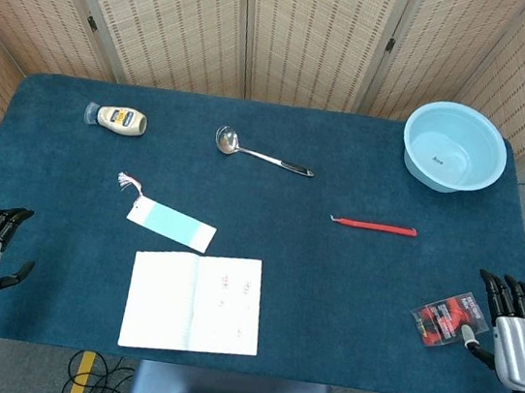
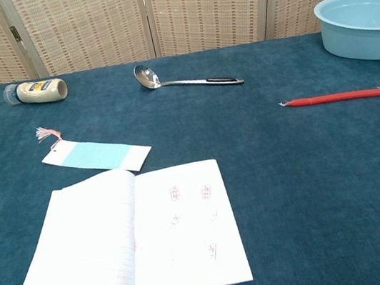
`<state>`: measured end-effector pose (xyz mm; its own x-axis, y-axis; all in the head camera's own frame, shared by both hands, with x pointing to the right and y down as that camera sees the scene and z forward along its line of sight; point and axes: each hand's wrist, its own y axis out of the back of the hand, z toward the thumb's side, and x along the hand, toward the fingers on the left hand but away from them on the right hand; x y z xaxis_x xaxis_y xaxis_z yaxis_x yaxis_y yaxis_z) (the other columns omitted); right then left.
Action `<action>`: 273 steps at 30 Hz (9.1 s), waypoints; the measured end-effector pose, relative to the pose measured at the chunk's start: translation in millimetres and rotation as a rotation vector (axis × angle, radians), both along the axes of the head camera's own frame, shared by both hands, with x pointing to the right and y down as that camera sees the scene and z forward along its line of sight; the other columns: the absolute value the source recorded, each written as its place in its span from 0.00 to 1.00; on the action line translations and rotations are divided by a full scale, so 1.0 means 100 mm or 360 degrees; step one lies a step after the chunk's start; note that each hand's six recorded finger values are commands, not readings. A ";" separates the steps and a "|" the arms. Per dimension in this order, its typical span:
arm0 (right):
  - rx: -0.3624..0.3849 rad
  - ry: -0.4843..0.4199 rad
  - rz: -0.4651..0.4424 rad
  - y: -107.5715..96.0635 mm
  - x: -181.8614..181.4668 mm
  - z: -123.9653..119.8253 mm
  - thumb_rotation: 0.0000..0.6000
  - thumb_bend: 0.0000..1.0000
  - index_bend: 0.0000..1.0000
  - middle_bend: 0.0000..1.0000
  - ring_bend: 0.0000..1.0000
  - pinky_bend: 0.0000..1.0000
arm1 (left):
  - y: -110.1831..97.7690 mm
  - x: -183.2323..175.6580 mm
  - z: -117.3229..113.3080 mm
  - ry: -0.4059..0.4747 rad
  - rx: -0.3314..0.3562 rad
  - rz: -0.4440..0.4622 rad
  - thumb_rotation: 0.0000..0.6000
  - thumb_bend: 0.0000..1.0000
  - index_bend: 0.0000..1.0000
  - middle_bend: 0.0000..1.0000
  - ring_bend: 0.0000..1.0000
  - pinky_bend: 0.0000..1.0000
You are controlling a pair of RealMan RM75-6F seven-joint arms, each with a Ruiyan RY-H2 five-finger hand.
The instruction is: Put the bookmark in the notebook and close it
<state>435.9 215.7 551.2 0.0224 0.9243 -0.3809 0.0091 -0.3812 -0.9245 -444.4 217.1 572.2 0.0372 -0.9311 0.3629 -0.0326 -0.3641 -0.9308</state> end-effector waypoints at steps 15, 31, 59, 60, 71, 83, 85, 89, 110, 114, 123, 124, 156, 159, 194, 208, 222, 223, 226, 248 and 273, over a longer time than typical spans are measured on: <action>0.0025 -0.0005 -0.0009 0.02 0.00 -0.04 1.00 0.21 0.08 0.14 0.08 0.11 | -0.08 0.08 -0.02 0.0032 0.0005 0.0086 1.00 0.27 0.20 0.22 0.20 0.20; 0.0073 0.0005 -0.0097 -0.05 -0.12 -0.18 1.00 0.21 0.08 0.14 0.08 0.11 | -0.91 0.82 0.24 0.0134 -0.0033 0.0580 1.00 0.27 0.26 0.22 0.20 0.20; 0.0035 0.0040 -0.0061 -0.08 -0.04 -0.13 1.00 0.21 0.08 0.14 0.08 0.11 | -1.34 1.91 1.36 -0.0168 -0.0443 0.0961 1.00 0.27 0.22 0.20 0.20 0.20; 0.0033 0.0040 -0.0060 -0.08 -0.04 -0.12 1.00 0.21 0.08 0.14 0.08 0.11 | -1.34 1.91 1.40 -0.0175 -0.0460 0.0951 1.00 0.27 0.22 0.20 0.20 0.20; 0.0017 0.0040 -0.0044 -0.08 -0.01 -0.07 1.00 0.21 0.08 0.14 0.08 0.11 | -1.26 1.91 1.73 -0.0251 -0.0614 0.0869 1.00 0.27 0.21 0.15 0.15 0.20; 0.0012 0.0046 -0.0023 -0.06 0.04 -0.07 1.00 0.21 0.08 0.14 0.08 0.11 | -1.25 1.91 1.85 -0.0316 -0.0720 0.0825 1.00 0.27 0.19 0.10 0.11 0.18; 0.0013 0.0047 -0.0021 -0.05 0.04 -0.07 1.00 0.21 0.08 0.14 0.08 0.11 | -1.25 1.91 1.86 -0.0323 -0.0732 0.0820 1.00 0.27 0.20 0.10 0.11 0.18; 0.0014 0.0049 -0.0014 -0.04 0.06 -0.07 1.00 0.21 0.08 0.14 0.08 0.11 | -1.25 1.92 1.88 -0.0331 -0.0752 0.0814 1.00 0.27 0.20 0.10 0.12 0.18; 0.0003 0.0057 0.0004 -0.02 0.09 -0.06 1.00 0.21 0.08 0.14 0.08 0.11 | -1.26 1.98 1.94 -0.0340 -0.0787 0.0789 1.00 0.35 0.24 0.10 0.11 0.18; 0.0001 0.0059 0.0007 -0.02 0.09 -0.06 1.00 0.21 0.08 0.14 0.08 0.11 | -1.26 1.98 1.95 -0.0339 -0.0789 0.0784 1.00 0.35 0.24 0.10 0.11 0.18; 0.0001 0.0063 0.0011 -0.02 0.10 -0.06 1.00 0.21 0.08 0.14 0.08 0.11 | -1.27 1.99 1.98 -0.0326 -0.0780 0.0766 1.00 0.35 0.30 0.10 0.12 0.18; 0.0001 0.0064 0.0011 -0.01 0.10 -0.07 1.00 0.21 0.08 0.14 0.08 0.11 | -1.27 1.99 1.99 -0.0326 -0.0778 0.0763 1.00 0.35 0.30 0.10 0.12 0.18; 0.0021 0.0051 0.0000 -0.02 0.09 -0.10 1.00 0.21 0.08 0.14 0.08 0.11 | -1.38 2.01 1.68 -0.0245 -0.0627 0.0786 1.00 0.35 0.32 0.10 0.12 0.18; 0.0021 0.0049 -0.0002 -0.02 0.09 -0.09 1.00 0.21 0.08 0.14 0.08 0.11 | -1.40 2.05 1.57 -0.0218 -0.0579 0.0818 1.00 0.35 0.32 0.10 0.12 0.18; 0.0023 0.0047 0.0011 0.03 0.13 -0.12 1.00 0.21 0.08 0.14 0.08 0.11 | -0.17 3.14 0.90 -0.0068 -0.0214 0.1884 1.00 0.35 0.31 0.10 0.12 0.18; 0.0029 0.0045 0.0026 0.05 0.16 -0.13 1.00 0.21 0.08 0.14 0.08 0.11 | -0.04 3.23 1.05 -0.0211 -0.0141 0.2052 1.00 0.35 0.30 0.10 0.11 0.18; 0.0034 0.0037 0.0034 0.07 0.14 -0.13 1.00 0.21 0.08 0.14 0.08 0.11 | -0.06 3.02 1.07 -0.0299 -0.0109 0.2152 1.00 0.35 0.29 0.10 0.12 0.18; 0.0034 0.0036 0.0034 0.08 0.14 -0.13 1.00 0.21 0.08 0.14 0.08 0.11 | -0.06 3.00 1.07 -0.0304 -0.0109 0.2158 1.00 0.35 0.29 0.10 0.12 0.18; 0.0036 0.0038 0.0033 0.08 0.14 -0.13 1.00 0.21 0.08 0.14 0.08 0.11 | -0.06 2.97 1.09 -0.0314 -0.0108 0.2166 1.00 0.35 0.28 0.10 0.12 0.18; 0.0044 0.0033 0.0033 0.09 0.14 -0.15 1.00 0.21 0.08 0.14 0.08 0.11 | -0.07 2.85 0.95 -0.0117 -0.0329 0.1932 1.00 0.63 0.20 0.09 0.09 0.17; 0.0036 0.0018 0.0029 0.10 0.14 -0.12 1.00 0.21 0.08 0.14 0.08 0.11 | 0.36 3.21 0.88 -0.0038 -0.0331 0.1999 1.00 0.72 0.22 0.00 0.00 0.13</action>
